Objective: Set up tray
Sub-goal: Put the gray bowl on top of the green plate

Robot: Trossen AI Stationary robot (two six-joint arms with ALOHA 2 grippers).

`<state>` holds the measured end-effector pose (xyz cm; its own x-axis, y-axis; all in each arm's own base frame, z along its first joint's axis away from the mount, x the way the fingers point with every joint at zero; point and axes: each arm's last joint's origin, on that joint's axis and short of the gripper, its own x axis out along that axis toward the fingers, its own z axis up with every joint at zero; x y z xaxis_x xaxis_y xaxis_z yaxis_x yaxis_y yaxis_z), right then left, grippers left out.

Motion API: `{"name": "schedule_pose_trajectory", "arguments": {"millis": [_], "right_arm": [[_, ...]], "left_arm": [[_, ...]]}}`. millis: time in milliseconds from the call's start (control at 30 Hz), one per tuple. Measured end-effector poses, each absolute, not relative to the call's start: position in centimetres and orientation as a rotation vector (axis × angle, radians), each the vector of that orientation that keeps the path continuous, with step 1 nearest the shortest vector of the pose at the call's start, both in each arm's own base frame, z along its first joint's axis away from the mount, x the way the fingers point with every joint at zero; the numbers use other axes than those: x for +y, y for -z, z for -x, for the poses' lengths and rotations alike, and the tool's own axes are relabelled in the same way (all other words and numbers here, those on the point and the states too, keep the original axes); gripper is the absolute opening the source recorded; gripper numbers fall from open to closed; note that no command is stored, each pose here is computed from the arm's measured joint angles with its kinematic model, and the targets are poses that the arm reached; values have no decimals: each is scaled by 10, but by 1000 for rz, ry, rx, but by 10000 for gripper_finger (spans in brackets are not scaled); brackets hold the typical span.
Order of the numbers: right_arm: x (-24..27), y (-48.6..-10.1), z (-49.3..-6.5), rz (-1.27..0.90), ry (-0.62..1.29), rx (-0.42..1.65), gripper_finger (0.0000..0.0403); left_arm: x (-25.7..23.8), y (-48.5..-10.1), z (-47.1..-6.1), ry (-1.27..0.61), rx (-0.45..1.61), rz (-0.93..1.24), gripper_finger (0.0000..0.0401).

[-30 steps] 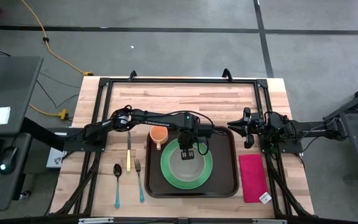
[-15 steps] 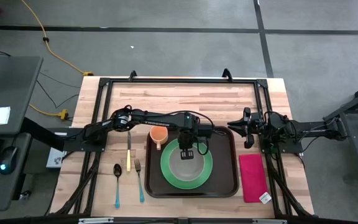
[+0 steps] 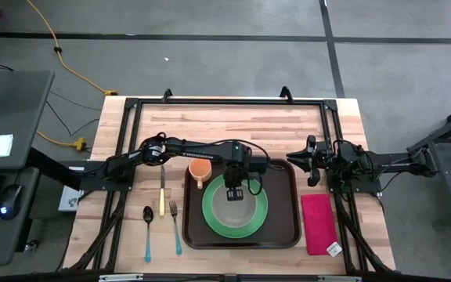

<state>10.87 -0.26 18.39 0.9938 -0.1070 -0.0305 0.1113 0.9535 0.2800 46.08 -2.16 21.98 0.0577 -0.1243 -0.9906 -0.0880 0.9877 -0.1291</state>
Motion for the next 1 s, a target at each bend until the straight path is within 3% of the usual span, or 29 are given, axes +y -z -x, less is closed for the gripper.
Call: {"name": "schedule_pose_trajectory", "arguments": {"millis": [1000], "right_arm": [[-4,-184,-109,-285,151,9,53]], "left_arm": [[-21,-220,-462,47,1505,145,47]]}}
